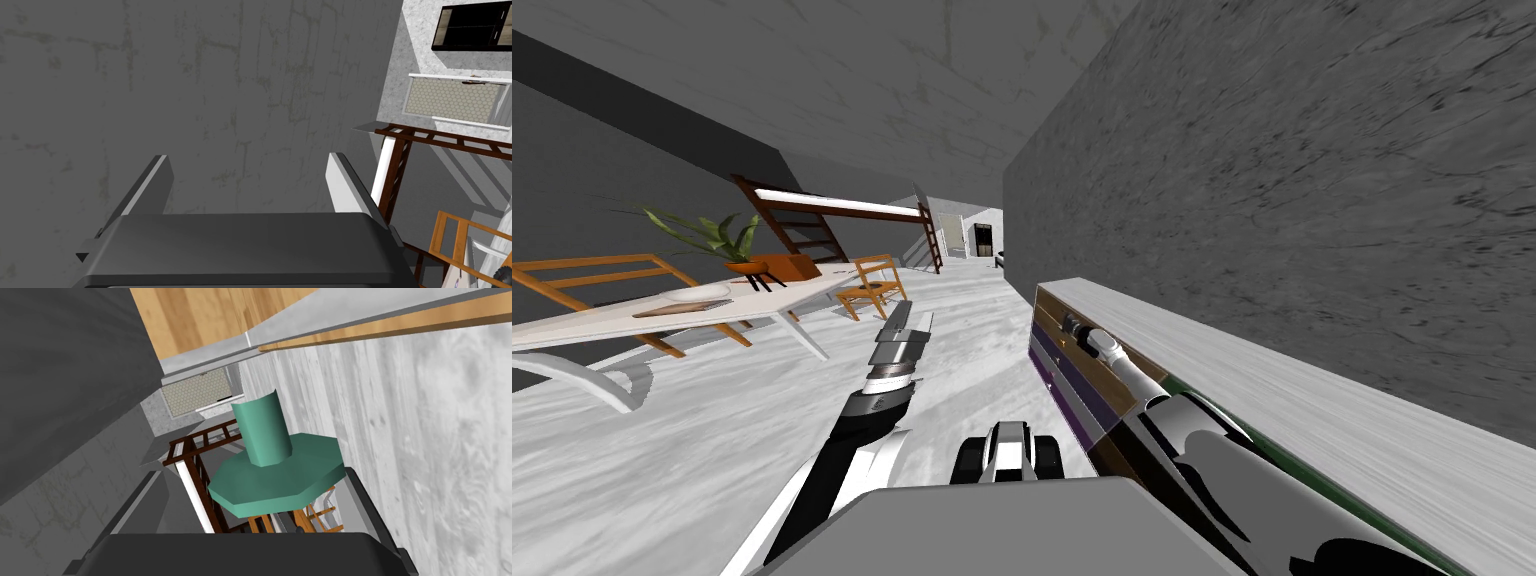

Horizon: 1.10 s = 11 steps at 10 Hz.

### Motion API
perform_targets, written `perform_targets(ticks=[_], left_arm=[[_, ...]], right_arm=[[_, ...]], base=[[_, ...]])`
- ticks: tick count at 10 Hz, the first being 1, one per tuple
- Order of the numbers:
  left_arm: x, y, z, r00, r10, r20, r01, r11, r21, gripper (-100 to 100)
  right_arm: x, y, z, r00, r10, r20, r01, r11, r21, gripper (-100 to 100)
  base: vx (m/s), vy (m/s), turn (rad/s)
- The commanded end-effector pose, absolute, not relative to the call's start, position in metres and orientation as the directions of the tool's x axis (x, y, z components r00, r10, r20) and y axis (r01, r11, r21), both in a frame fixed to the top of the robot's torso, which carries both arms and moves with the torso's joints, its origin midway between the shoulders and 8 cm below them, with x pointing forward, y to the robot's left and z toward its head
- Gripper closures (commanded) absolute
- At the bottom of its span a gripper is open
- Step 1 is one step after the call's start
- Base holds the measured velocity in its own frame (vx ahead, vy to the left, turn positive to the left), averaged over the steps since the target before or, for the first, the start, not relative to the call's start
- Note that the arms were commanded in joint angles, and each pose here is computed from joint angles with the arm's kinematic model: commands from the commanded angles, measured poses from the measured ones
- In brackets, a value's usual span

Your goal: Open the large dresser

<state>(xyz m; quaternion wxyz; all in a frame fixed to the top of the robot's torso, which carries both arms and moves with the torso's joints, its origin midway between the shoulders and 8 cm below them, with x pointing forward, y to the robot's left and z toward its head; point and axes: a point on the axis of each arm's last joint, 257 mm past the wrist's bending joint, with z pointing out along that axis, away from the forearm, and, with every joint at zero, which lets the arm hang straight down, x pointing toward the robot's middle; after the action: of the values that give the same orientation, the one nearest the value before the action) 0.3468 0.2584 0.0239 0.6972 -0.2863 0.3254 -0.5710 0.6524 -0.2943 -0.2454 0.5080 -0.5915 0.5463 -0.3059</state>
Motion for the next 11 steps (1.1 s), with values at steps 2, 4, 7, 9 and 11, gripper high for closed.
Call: perform_targets(ticks=[2,4,7,9,11], left_arm=[[0.3468,0.2584,0.0239,0.136,-0.983,-0.127,0.61,0.184,-0.771,0],[0.3468,0.2584,0.0239,0.136,-0.983,-0.127,0.61,0.184,-0.771,0],[0.3468,0.2584,0.0239,0.136,-0.983,-0.127,0.61,0.184,-0.771,0],[0.3468,0.2584,0.0239,0.136,-0.983,-0.127,0.61,0.184,-0.771,0],[0.3468,0.2584,0.0239,0.136,-0.983,-0.126,0.61,0.184,-0.771,0]], right_arm=[[0.6509,-0.3043,-0.2454,0.242,-0.949,-0.203,-0.388,0.098,-0.917,-100],[0.6503,-0.3081,-0.2443,0.252,-0.945,-0.208,-0.408,0.091,-0.909,-100],[0.6495,-0.3101,-0.244,0.258,-0.943,-0.21,-0.42,0.086,-0.903,-100],[0.649,-0.3088,-0.2446,0.261,-0.942,-0.213,-0.423,0.087,-0.902,100],[0.6502,-0.3086,-0.2429,0.261,-0.942,-0.213,-0.423,0.087,-0.902,100]], base=[[-0.053,-0.06,0.072],[-0.049,-0.055,0.061],[-0.036,-0.033,0.048],[0.0,0.0,0.0],[-0.061,0.127,0.0]])
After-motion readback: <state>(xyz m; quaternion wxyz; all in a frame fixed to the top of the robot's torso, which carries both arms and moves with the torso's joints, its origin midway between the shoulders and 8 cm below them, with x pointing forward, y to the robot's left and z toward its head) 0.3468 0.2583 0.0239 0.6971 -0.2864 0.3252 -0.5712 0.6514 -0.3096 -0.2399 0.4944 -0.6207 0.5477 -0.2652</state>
